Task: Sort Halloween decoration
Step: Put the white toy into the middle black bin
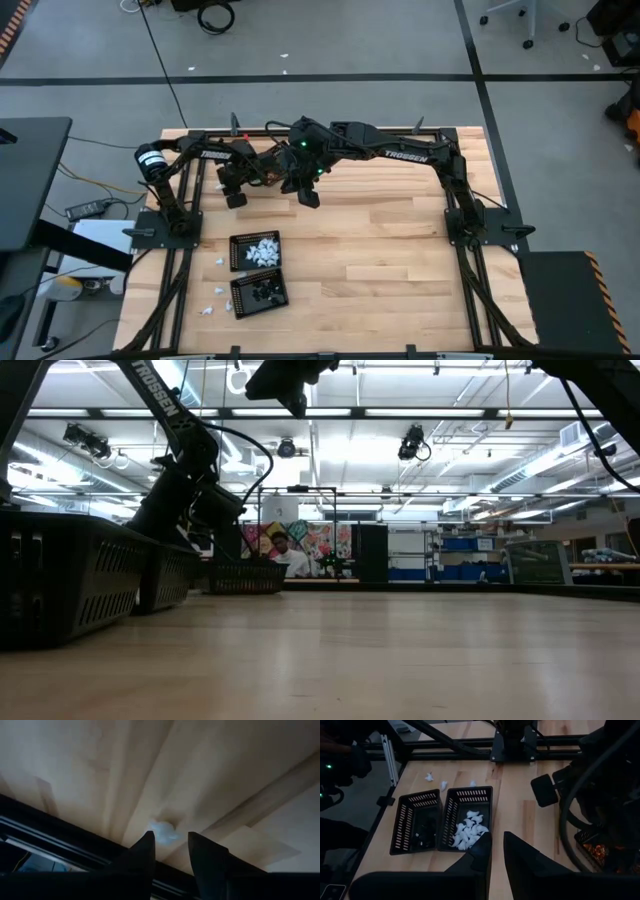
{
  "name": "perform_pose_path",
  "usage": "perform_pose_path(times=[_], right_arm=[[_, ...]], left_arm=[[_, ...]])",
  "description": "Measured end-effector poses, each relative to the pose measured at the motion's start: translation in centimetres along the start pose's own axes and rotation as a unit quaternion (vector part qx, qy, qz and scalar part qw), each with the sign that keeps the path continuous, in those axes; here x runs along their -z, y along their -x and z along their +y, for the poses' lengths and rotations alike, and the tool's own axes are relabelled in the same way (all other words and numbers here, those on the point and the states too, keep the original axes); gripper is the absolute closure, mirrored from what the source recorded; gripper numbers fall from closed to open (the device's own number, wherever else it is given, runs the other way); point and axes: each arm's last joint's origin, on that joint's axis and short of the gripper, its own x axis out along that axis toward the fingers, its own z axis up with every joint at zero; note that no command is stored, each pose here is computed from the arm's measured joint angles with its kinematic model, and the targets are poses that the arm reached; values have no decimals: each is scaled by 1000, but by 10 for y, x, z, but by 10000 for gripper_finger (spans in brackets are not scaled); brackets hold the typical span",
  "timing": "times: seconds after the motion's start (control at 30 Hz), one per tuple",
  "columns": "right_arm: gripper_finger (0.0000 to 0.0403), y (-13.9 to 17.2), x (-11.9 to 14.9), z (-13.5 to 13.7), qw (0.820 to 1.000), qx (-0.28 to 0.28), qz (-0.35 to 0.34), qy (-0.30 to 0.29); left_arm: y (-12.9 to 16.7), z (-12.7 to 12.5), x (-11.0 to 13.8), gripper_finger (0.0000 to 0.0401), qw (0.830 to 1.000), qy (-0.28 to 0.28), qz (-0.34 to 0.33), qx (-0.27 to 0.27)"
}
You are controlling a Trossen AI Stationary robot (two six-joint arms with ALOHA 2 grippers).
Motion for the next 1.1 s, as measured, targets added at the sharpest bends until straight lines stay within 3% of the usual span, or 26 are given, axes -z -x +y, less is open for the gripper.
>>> perform_pose_path(times=[0.43,1.1], right_arm=[[349,0,0,1,1000,-1,0,-6],[349,0,-4,1,1000,1,-17,-1]], left_arm=[[-10,21,2,275,999,26,0,39],[-22,24,5,281,997,28,-6,74]])
